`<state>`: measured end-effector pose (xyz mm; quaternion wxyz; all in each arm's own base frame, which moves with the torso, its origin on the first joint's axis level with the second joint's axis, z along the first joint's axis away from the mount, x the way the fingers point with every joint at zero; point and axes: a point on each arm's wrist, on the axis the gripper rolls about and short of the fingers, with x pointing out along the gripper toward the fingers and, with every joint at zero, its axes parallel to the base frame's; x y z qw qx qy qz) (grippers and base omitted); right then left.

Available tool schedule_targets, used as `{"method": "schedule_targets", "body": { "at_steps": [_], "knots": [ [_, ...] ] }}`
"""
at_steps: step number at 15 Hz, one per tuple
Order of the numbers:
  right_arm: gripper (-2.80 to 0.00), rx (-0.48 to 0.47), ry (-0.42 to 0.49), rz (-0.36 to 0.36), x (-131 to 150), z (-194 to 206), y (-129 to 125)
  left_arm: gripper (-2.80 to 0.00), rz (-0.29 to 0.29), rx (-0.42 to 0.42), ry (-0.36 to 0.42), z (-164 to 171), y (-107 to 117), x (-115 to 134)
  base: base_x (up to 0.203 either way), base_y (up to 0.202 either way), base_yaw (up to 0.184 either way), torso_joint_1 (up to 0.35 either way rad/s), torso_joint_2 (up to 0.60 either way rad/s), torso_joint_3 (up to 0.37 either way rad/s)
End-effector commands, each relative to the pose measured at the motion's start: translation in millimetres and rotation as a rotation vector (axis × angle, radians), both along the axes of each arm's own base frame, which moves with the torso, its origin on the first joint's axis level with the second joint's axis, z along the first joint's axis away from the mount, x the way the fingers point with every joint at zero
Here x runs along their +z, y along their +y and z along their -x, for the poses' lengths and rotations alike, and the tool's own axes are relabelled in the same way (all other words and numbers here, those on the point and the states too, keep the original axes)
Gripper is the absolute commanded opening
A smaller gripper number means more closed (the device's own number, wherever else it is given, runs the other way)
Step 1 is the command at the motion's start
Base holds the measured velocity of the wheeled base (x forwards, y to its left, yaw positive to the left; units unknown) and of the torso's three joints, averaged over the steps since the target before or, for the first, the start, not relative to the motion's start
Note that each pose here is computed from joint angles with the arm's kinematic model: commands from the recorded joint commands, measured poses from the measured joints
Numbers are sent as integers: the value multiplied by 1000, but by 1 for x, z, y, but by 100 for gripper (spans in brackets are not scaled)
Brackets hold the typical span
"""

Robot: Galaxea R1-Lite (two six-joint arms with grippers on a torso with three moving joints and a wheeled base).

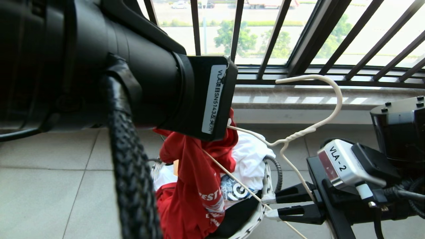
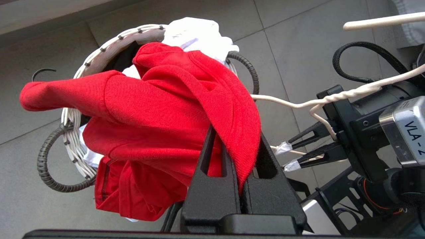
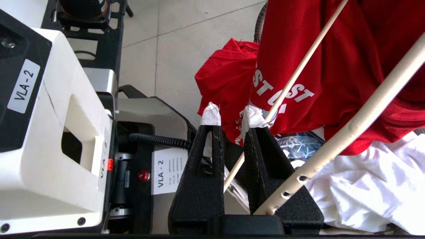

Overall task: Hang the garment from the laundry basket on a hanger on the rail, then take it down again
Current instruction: Hang the clothes on the clothes rack

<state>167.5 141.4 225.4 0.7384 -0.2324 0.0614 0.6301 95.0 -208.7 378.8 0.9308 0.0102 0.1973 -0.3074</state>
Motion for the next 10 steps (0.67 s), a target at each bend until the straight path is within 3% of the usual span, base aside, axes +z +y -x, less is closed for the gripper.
{"method": "schedule_targets", "body": {
  "at_steps": [1,7,10],
  "knots": [
    [-280,-15,16,-48,5,-3,3,-280,-13,-4,4,-3,-9,-3,0,0,0,0,0,0],
    [-280,47,44,-106,8,3,0,-280,-24,-92,-62,7,-22,9,0,0,0,0,0,0],
    [-280,46,52,-104,6,0,1,-280,2,-142,-105,13,-30,13,0,0,0,0,0,0]
  ]
}}
